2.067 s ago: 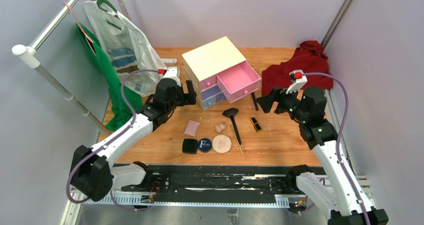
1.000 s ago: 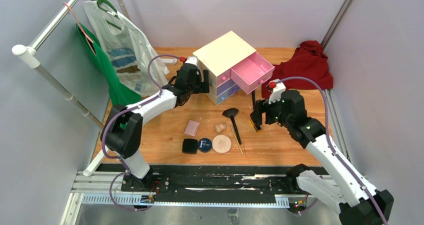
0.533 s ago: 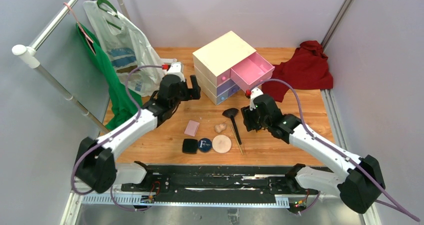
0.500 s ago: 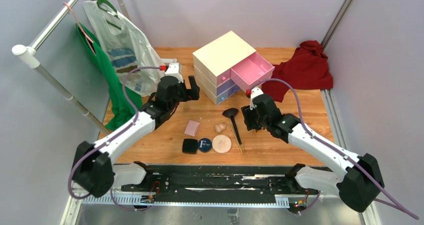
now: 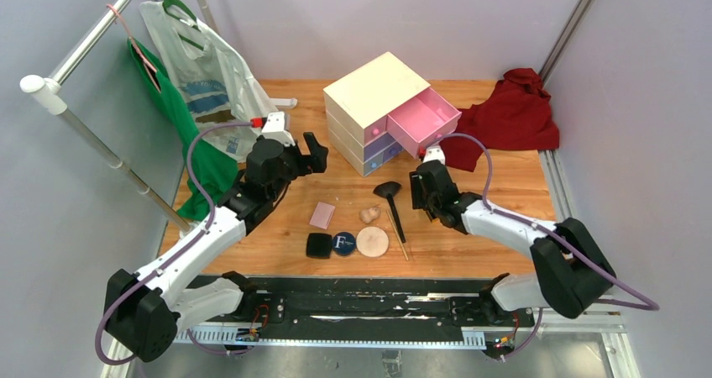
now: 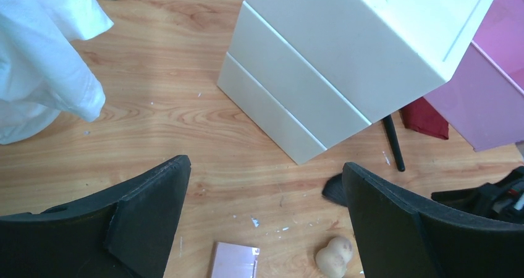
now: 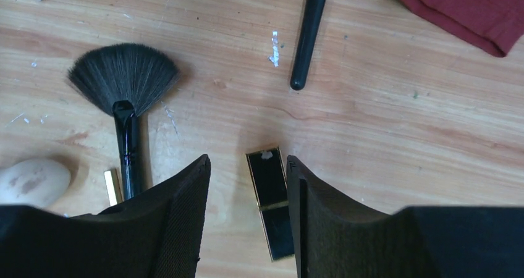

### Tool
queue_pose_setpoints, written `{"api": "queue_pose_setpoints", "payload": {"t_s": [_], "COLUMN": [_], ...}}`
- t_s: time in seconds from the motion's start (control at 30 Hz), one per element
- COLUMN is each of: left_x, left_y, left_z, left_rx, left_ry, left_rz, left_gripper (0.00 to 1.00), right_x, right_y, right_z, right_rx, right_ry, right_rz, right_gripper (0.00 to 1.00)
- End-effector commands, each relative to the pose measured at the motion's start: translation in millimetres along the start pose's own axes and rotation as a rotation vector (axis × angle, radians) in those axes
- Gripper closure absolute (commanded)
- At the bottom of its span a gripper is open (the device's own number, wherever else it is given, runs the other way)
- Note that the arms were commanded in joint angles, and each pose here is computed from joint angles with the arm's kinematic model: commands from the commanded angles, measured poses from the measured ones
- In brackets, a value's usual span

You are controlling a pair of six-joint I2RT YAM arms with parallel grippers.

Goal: Organize the makeup
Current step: Pick up the makeup brush from the center of the board.

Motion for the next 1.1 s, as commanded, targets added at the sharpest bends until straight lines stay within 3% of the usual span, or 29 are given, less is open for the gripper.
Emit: {"api": "queue_pose_setpoints", "payload": {"t_s": [0.0,0.4,1.07], "left_x": [-1,6,10], "left_y": [-3,-4,-2], "left_z": [4,-3,-8], "left_rx": [-0.01,-0.007,0.006], "left_ry": [-0.035,-0.016,-0.003], "left_rz": [-0.013,-0.019,-0.004], "left_gripper": [0.02,0.02,0.02], "right_x": [17,43,88], "right_y": [2,-25,-25], "right_z": [9,16,43], "right_rx": [0.065,0.146,0.15], "right_ry": [-0.07,-0.069,-0.046], "right_rz": [-0.017,-0.069,-0.039], "right_gripper": [0.52,0.55,0.59]}}
Point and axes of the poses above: each gripper's point midway between its finger pads, its own x axis out along the fingers, its own y axis along the line the jaws close on, z = x × y, the point moved 6 cm from there along -x, back along the fingers, and after that the axes turned 11 degrees about x, right-handed, at the moved point
